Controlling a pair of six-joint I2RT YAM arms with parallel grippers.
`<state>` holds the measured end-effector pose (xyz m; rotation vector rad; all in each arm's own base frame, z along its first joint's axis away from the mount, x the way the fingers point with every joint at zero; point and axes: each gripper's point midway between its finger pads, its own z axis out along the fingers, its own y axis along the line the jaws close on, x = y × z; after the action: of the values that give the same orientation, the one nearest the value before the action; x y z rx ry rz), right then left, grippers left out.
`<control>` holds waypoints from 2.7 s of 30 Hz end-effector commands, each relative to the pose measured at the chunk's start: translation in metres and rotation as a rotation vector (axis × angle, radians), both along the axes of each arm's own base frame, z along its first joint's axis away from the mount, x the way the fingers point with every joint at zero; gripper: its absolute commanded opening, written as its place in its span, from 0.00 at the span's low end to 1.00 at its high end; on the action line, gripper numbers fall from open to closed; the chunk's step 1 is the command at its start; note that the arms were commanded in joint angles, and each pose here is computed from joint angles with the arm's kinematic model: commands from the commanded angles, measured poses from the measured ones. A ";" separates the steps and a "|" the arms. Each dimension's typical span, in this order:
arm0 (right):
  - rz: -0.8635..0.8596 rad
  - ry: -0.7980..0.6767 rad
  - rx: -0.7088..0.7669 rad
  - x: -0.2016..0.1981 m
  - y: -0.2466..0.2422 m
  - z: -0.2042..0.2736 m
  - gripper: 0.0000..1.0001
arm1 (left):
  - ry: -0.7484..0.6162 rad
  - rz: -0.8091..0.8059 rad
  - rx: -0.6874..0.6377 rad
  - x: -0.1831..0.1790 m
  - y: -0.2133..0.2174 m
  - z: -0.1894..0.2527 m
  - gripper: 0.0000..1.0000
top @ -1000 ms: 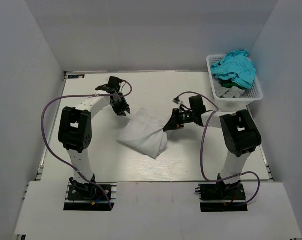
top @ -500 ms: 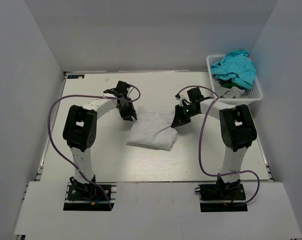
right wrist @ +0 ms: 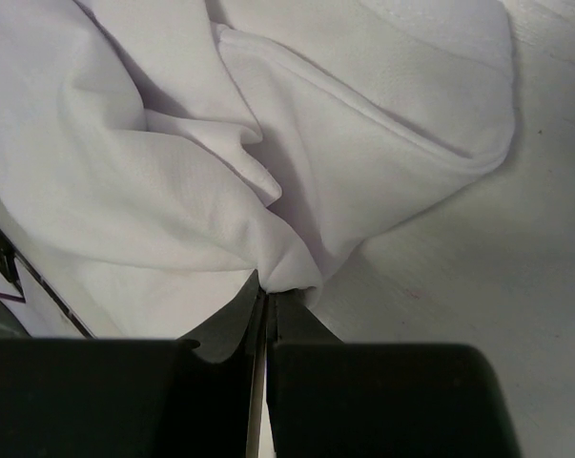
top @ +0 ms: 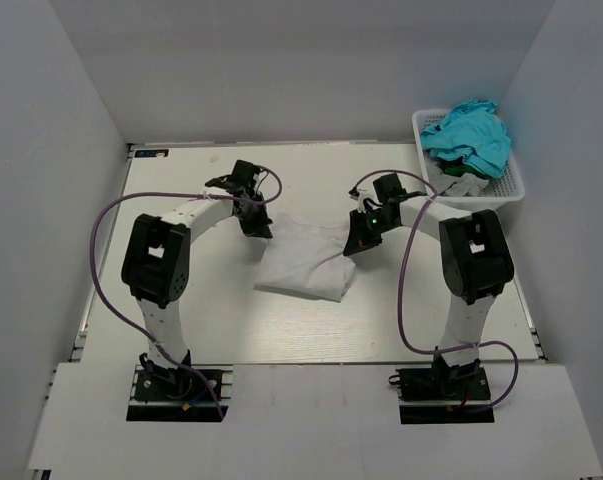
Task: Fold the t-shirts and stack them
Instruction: Fold the long partially folded tshirt into a neat square
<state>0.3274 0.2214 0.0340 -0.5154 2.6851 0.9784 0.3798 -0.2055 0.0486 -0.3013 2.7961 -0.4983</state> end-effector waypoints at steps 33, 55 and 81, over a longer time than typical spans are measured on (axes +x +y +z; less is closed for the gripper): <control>0.127 -0.470 0.343 0.019 0.017 0.154 0.00 | -0.725 0.169 -0.137 0.061 0.013 0.188 0.00; 0.298 -0.581 0.573 -0.113 0.017 0.187 0.00 | -0.565 0.000 -0.412 -0.121 0.014 0.169 0.00; -0.091 -0.183 0.952 -0.009 -0.017 0.098 0.00 | -0.538 0.304 -0.057 0.125 0.003 0.073 0.00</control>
<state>0.3167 0.2055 0.0740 0.1135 2.1135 1.8562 0.4765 -0.2045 0.0917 -0.5057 2.2770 -0.4884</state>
